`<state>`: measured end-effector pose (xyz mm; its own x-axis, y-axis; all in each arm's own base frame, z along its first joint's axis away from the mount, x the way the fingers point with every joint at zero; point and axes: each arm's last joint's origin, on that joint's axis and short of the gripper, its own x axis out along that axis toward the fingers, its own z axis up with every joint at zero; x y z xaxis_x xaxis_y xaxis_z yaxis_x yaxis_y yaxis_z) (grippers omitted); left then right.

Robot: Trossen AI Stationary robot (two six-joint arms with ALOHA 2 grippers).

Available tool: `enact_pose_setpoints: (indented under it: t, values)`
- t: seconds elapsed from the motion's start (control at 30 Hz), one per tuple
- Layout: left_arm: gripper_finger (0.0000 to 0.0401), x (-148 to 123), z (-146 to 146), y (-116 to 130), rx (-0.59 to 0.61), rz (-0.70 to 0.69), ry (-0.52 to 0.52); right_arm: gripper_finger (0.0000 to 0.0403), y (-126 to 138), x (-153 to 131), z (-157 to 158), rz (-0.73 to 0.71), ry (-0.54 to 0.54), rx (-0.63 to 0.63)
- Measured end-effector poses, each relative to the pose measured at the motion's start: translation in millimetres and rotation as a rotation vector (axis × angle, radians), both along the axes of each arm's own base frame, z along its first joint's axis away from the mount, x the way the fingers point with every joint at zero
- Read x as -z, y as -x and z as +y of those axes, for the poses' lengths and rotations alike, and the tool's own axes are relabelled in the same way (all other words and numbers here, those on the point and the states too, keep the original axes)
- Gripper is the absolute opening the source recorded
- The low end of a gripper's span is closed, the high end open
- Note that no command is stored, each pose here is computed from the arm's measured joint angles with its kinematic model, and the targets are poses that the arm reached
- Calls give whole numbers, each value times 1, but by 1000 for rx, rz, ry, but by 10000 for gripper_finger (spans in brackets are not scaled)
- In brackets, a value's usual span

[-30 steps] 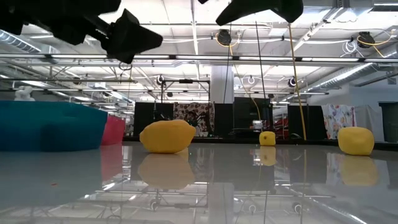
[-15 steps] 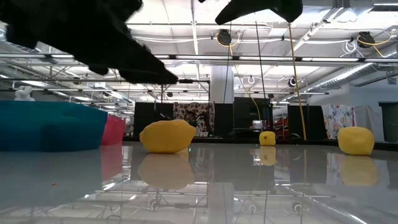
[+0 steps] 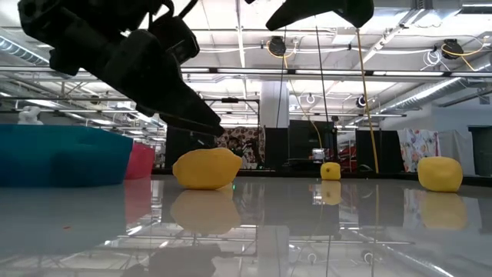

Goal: Sort produce into baskets
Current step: Put the yellow lime into the transparent bin

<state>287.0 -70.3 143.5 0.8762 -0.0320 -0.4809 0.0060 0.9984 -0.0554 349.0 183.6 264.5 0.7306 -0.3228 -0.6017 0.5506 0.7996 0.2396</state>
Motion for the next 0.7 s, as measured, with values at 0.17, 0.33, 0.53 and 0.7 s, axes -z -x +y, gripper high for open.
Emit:
enact_pose_setpoints:
  t: [0.17, 0.33, 0.53, 0.7]
  values:
    - [317, -1, 4, -7, 3, 79, 25, 187, 0, 0, 0, -1, -3, 2]
    - [317, -3, 1, -22, 8, 139, -42, 187, 0, 0, 0, -3, -6, 4]
    - [317, 9, -1, -31, 21, 223, -87, 187, 0, 0, 0, -3, -5, 3]
    - [317, 19, 1, -30, 6, 270, -106, 187, 0, 0, 0, -3, -5, 3]
